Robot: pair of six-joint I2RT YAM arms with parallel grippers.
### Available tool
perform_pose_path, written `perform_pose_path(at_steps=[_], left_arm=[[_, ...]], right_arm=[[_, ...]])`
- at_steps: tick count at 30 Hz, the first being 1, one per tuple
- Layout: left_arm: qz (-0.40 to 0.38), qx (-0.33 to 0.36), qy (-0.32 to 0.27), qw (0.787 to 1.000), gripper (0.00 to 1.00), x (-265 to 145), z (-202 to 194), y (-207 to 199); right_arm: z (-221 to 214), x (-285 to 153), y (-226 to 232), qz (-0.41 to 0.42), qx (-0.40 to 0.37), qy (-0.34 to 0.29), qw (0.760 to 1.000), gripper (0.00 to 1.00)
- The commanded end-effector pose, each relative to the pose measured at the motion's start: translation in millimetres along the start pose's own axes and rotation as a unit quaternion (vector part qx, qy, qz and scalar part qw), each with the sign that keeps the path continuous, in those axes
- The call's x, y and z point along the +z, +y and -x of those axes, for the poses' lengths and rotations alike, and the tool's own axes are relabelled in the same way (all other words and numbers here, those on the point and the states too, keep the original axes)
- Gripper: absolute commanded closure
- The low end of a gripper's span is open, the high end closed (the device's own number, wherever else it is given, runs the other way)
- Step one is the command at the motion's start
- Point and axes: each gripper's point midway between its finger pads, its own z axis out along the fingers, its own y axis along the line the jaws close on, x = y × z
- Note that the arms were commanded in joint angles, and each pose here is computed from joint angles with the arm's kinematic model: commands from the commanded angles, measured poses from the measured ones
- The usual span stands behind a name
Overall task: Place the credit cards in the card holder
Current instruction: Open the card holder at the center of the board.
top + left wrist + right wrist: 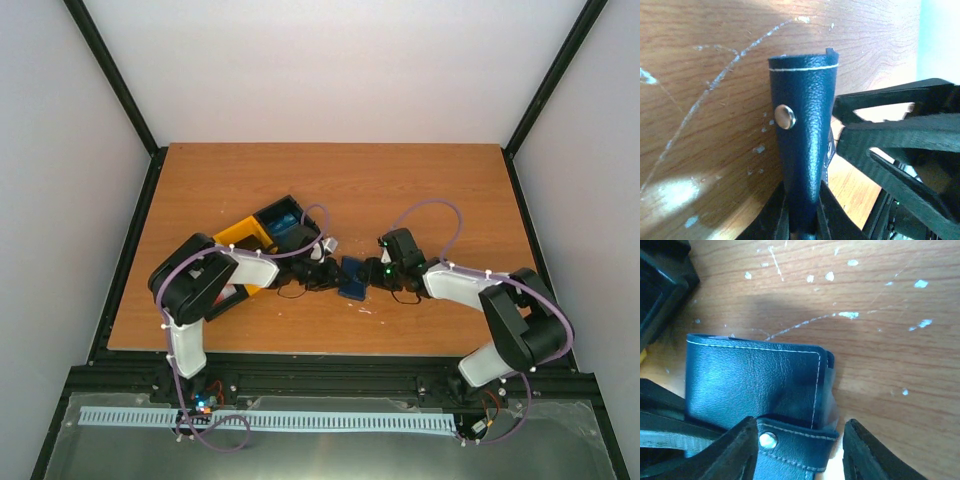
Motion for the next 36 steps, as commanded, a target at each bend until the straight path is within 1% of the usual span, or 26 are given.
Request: perform_pose_path(at_steps=[1,4,9,15,21,27,31,33,36], left_arm=[[0.011,0.023,-0.022,0.999,0.99,-7.2,8.4,-7.8],[0.021,0.032,-0.036,0.999,0.99,-11.2,15.1,-10.4],[0.021,0.04,-0.042,0.998,0.99,-15.6,19.8,-18.0],[0.008,0.048,-0.043,0.998,0.99,-18.8,18.2,-23.9],[-0.017,0.064,-0.046,0.997,0.99,-20.9,16.9,-33.0],[-0.028,0.074,-0.05,0.996,0.99,-23.9,17.6,-39.8],[-0.024,0.075,-0.056,0.995,0.99,-25.7,18.3,-39.1],[-0.016,0.071,-0.062,0.995,0.99,-27.1,19.8,-36.8],[0.026,0.046,-0.082,0.995,0.99,-31.4,25.5,-23.3]], right_arm=[[11.4,-24.3,0.6,-0.077,-0.003,-0.013,0.997,0.51],[13.2,-36.3,8.1,-0.106,-0.008,-0.025,0.994,0.49],[14.8,-35.6,25.4,-0.113,-0.028,-0.024,0.993,0.49],[11.9,-16.9,31.8,-0.128,-0.044,-0.006,0.991,0.53],[14.8,-6.8,32.6,-0.128,-0.046,-0.006,0.991,0.54],[4.9,6.0,35.9,-0.111,-0.049,0.026,0.992,0.56],[3.7,0.8,21.7,-0.149,-0.049,0.026,0.987,0.58],[3.4,-4.4,11.5,-0.179,-0.043,0.025,0.983,0.64],[0.8,-14.2,-9.6,-0.237,-0.042,0.025,0.97,0.67]])
